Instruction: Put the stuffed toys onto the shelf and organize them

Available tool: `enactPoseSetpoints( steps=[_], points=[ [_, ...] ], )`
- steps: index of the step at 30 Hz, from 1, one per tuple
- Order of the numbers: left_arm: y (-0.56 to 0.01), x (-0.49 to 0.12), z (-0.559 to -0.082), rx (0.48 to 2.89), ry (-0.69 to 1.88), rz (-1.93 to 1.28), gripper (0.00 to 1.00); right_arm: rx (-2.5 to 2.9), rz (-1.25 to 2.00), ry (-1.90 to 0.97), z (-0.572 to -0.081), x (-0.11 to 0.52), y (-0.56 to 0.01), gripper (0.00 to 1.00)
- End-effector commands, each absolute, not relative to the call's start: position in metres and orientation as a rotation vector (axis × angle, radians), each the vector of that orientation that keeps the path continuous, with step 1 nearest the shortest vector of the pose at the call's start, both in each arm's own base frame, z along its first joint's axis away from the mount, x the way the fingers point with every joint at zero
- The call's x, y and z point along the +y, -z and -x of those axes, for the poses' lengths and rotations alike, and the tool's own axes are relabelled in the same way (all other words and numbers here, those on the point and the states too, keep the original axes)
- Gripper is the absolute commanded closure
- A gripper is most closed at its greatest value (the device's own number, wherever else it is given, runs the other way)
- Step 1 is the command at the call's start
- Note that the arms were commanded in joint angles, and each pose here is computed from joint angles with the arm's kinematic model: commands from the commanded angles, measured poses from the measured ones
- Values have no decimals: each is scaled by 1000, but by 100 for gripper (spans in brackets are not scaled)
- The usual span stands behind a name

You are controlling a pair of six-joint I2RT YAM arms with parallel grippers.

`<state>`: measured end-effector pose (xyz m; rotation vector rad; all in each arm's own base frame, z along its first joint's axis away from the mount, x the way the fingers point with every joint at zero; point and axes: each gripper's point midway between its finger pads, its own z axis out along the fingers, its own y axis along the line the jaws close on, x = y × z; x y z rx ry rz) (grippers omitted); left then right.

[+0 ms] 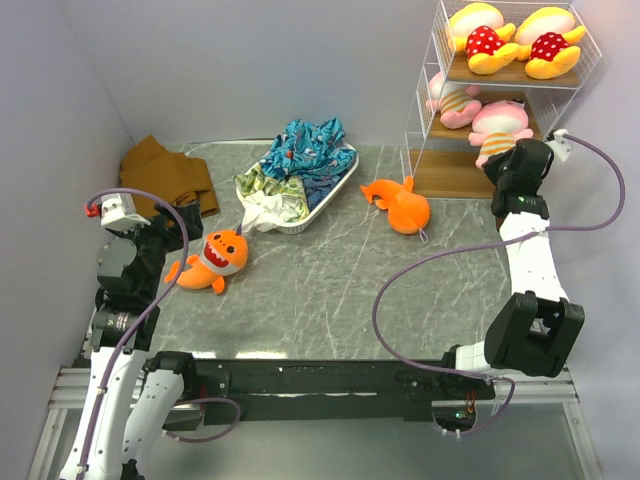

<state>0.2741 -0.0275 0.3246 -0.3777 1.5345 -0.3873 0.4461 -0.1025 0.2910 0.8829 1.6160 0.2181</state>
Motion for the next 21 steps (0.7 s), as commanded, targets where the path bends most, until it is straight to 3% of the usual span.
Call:
enactPoseSetpoints(
  steps=[1,13,21],
  points=[
    [-336,-27,-271,1495,382,356,4,1520,-871,-117,-437,-121,-336,100],
    [-336,-29,-272,1499,387,350,4,1436,-868,-106,-457,-147,-366,100],
    [-335,-29,-272,1504,387,349,3,1462,-840,-137,-487,-157,-354,100]
  ],
)
